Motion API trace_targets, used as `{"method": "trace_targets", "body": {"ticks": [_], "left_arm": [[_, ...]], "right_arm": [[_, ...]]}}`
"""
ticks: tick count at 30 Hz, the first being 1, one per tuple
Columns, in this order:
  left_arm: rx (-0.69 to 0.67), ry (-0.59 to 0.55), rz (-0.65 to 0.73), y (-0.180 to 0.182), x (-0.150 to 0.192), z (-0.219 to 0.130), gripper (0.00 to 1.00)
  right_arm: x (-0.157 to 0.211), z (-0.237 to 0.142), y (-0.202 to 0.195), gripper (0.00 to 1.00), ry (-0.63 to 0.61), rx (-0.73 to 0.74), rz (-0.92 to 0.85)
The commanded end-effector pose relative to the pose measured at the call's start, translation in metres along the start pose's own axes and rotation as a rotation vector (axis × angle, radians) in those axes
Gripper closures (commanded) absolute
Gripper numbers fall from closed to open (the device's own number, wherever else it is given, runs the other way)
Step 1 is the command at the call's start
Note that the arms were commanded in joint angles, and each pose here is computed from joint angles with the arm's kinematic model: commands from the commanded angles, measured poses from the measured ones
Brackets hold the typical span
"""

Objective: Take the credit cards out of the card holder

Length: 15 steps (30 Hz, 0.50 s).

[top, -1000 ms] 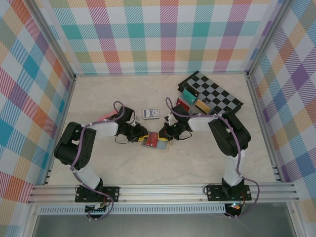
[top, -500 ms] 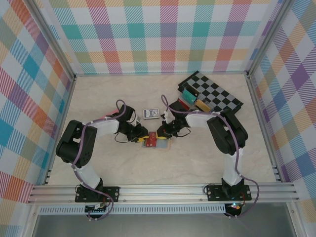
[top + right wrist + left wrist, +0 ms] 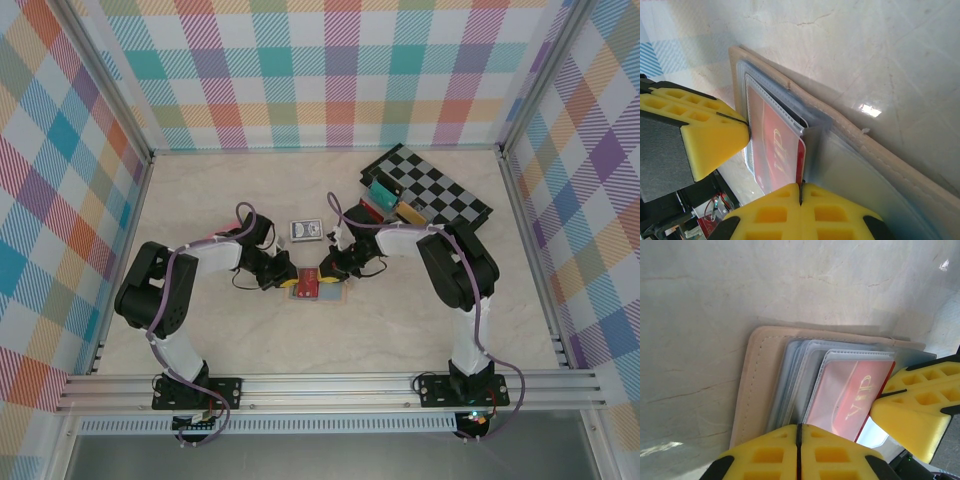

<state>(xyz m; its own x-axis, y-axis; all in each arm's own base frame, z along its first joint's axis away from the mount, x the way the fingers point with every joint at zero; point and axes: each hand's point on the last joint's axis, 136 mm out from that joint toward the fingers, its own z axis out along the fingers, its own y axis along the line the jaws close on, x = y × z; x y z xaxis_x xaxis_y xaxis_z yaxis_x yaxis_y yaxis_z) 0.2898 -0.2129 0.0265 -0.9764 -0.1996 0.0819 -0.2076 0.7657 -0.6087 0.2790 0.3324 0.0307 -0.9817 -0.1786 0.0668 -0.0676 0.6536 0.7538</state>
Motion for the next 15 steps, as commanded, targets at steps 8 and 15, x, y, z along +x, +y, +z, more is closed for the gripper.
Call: {"method": "trace_targets", "body": {"ticks": [8,15], "left_arm": [[-0.343,0.038,0.037,0.056,0.020,0.009,0.95],[-0.446,0.038,0.082,0.063,0.020,0.008,0.93]], "right_arm": [[-0.002,-0.004,0.005,1.00,0.011,-0.015,-0.005],[-0.002,-0.002,0.000,1.00,0.015,-0.002,0.007]]}}
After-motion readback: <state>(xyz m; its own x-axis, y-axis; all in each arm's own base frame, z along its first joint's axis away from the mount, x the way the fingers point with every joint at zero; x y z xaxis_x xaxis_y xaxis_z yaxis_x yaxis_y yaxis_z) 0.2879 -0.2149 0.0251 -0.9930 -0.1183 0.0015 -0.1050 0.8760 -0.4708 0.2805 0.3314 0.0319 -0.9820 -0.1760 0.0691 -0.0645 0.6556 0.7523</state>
